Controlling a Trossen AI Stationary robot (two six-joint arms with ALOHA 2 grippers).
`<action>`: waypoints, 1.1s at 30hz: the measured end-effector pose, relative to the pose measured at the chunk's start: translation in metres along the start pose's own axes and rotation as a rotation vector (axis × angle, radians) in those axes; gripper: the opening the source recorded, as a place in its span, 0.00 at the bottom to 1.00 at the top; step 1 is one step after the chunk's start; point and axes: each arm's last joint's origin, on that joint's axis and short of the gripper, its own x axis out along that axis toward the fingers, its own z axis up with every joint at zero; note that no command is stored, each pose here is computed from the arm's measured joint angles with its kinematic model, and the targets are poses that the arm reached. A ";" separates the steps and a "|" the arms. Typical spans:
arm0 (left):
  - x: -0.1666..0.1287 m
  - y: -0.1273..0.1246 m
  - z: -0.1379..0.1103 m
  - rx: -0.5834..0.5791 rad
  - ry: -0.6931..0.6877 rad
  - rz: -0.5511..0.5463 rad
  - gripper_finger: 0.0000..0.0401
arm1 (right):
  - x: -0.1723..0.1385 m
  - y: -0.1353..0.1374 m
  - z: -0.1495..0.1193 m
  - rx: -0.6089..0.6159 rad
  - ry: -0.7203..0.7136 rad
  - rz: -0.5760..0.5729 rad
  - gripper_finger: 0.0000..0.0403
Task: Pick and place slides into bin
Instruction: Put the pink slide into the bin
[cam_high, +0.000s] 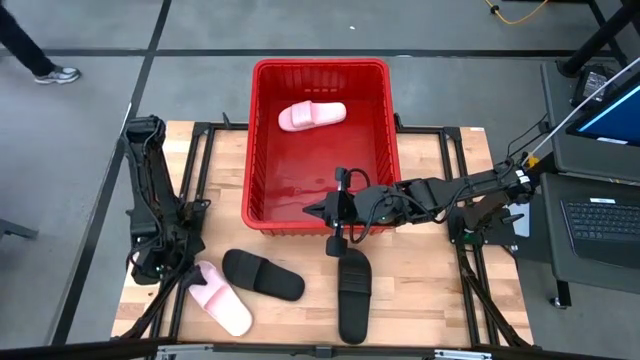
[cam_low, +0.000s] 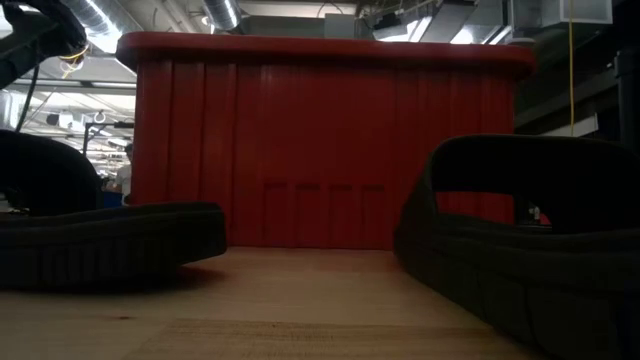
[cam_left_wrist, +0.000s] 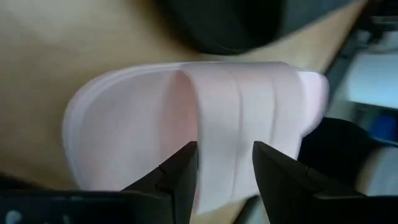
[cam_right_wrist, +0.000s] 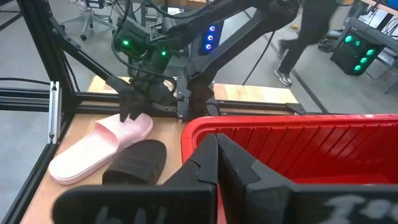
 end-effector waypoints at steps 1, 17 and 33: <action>0.000 -0.001 -0.001 -0.002 0.004 -0.028 0.37 | 0.000 0.000 0.000 0.000 0.000 0.000 0.01; 0.000 -0.005 -0.005 -0.020 0.025 -0.086 0.36 | 0.000 0.000 0.001 0.031 -0.014 0.000 0.01; 0.008 -0.006 -0.005 -0.057 0.039 -0.024 0.29 | 0.000 0.000 0.004 0.043 -0.036 0.000 0.02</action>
